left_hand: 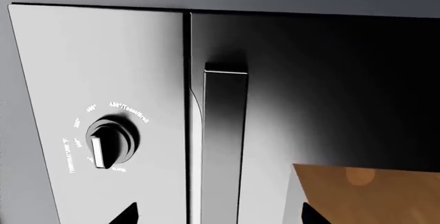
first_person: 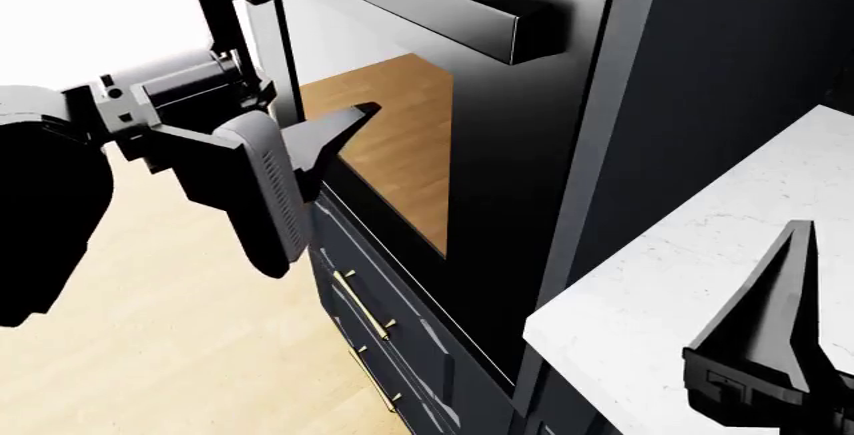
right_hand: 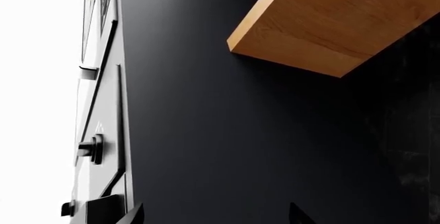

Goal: Open the oven door

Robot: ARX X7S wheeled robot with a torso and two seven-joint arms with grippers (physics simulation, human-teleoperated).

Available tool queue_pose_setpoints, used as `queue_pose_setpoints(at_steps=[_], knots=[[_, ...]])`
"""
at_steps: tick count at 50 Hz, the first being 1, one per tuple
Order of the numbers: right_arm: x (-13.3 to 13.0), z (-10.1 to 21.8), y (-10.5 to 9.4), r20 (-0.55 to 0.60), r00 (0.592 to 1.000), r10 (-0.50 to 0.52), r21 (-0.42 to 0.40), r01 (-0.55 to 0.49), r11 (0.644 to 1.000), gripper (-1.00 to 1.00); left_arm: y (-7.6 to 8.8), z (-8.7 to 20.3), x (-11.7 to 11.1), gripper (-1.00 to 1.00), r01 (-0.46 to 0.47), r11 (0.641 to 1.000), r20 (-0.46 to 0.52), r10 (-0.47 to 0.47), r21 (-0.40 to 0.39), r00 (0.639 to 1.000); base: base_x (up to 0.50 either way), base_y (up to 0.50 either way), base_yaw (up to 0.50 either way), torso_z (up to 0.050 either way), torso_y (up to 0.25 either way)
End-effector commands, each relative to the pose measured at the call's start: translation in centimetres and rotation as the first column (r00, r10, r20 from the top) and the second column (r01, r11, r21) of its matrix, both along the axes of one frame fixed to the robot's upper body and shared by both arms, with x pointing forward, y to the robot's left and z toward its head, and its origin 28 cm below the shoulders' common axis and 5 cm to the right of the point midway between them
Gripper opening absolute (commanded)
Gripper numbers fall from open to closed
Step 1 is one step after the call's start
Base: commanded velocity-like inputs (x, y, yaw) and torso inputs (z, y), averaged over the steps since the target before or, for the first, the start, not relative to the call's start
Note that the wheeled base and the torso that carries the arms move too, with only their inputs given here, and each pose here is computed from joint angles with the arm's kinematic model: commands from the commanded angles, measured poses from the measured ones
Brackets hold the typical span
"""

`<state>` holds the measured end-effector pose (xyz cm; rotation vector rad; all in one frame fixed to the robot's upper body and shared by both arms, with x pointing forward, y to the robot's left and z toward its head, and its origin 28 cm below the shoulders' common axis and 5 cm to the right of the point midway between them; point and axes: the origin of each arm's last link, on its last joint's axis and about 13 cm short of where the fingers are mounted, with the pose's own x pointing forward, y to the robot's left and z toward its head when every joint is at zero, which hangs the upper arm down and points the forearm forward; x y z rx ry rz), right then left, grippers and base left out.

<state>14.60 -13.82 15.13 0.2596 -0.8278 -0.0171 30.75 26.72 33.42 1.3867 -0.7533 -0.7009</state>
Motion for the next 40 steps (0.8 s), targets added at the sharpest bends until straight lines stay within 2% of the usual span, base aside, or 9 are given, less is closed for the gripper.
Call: queue_pose_setpoints(at_steps=[1,15,25,40], knots=[[0.1,0.1,0.0,0.001,1.0,-0.004,0.003,0.004,1.0,1.0,-0.2,-0.3,-0.2,1.0,0.013,1.0,0.008,-0.013,-0.005,1.0,0.0,0.0,0.0,0.0,0.0],[0.1,0.1,0.0,0.001,1.0,-0.004,0.003,0.004,1.0,1.0,-0.2,-0.3,-0.2,1.0,0.013,1.0,0.008,-0.013,-0.005,1.0,0.0,0.0,0.0,0.0,0.0],[0.0,0.0,0.0,0.001,1.0,0.003,-0.004,-0.003,1.0,1.0,-0.4,0.3,2.3,1.0,0.051,0.999,0.031,-0.05,-0.014,0.998,0.0,0.0,0.0,0.0,0.0],[-0.1,0.0,0.0,0.002,1.0,0.004,-0.004,-0.004,1.0,1.0,-0.8,0.5,3.6,1.0,0.099,0.995,0.034,-0.099,-0.011,0.995,0.0,0.0,0.0,0.0,0.0]])
